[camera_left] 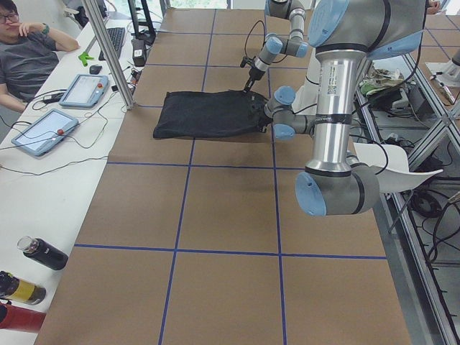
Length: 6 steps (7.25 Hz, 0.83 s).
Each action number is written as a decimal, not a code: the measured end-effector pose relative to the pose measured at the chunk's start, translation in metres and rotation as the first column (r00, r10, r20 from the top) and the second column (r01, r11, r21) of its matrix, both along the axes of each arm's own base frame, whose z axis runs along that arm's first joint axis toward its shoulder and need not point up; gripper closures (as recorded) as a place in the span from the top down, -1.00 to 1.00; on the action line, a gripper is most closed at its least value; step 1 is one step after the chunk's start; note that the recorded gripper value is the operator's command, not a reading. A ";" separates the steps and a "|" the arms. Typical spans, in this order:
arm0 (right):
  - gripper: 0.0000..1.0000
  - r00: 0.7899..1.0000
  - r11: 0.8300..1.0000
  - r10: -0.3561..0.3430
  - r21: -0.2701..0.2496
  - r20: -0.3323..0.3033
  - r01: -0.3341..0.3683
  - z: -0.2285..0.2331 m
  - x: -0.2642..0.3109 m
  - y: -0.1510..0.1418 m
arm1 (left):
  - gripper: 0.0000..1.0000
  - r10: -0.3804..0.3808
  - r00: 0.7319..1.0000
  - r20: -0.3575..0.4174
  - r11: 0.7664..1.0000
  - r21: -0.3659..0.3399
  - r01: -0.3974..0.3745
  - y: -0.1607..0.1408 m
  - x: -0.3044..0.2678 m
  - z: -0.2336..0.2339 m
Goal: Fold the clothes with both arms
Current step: 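Grasp the near end of the black shirt with both grippers, then lift the near end with both grippers and fold it farther from the robot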
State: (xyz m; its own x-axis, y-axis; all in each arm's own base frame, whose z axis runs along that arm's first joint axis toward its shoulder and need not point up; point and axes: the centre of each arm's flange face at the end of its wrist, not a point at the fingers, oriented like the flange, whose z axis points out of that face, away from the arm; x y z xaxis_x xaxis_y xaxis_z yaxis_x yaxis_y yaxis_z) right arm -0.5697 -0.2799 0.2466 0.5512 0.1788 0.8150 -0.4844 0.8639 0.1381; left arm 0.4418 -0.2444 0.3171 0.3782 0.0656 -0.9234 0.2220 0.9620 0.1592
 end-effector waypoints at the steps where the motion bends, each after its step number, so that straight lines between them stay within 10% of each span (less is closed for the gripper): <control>1: -1.00 1.000 1.000 -0.013 0.003 0.006 0.012 -0.015 0.013 0.012 | -1.00 0.025 0.999 -0.026 1.000 -0.003 -0.025 0.007 -0.017 -0.027; 6: -1.00 0.998 0.999 -0.044 0.016 0.040 0.044 -0.052 0.066 0.042 | -1.00 0.083 0.994 -0.077 0.996 -0.016 -0.085 0.008 -0.072 -0.107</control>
